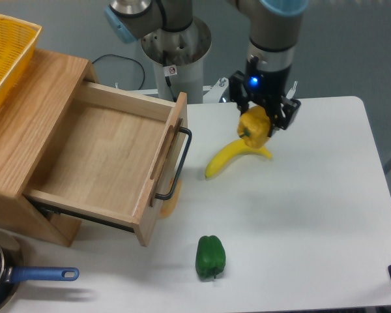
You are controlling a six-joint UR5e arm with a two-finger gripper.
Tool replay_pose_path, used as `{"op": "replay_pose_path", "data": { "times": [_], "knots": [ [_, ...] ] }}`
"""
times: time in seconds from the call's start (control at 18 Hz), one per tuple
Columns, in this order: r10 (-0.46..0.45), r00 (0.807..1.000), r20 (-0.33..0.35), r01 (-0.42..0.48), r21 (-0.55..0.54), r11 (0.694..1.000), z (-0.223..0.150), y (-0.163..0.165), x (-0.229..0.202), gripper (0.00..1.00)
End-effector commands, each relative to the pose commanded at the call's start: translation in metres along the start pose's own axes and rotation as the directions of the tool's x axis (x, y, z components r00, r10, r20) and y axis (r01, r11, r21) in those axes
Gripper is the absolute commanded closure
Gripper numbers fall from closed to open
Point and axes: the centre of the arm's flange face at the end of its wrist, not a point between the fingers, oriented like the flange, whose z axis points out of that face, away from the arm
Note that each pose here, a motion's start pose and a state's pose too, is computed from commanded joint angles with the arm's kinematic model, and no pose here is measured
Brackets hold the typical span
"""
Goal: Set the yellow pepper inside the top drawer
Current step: 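Lift the held yellow pepper up and carry it toward the drawer, then move the yellow pepper over the open drawer and lower it inside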
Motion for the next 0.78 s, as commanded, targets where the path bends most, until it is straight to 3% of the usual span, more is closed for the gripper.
{"op": "replay_pose_path", "data": {
  "times": [0.28, 0.78],
  "knots": [
    [-0.045, 0.999, 0.026, 0.043, 0.061, 0.997, -0.034, -0.005, 0.02, 0.41],
    [-0.056, 0.998, 0.018, 0.054, 0.07, 0.996, -0.049, -0.021, 0.047, 0.41]
  ]
}}
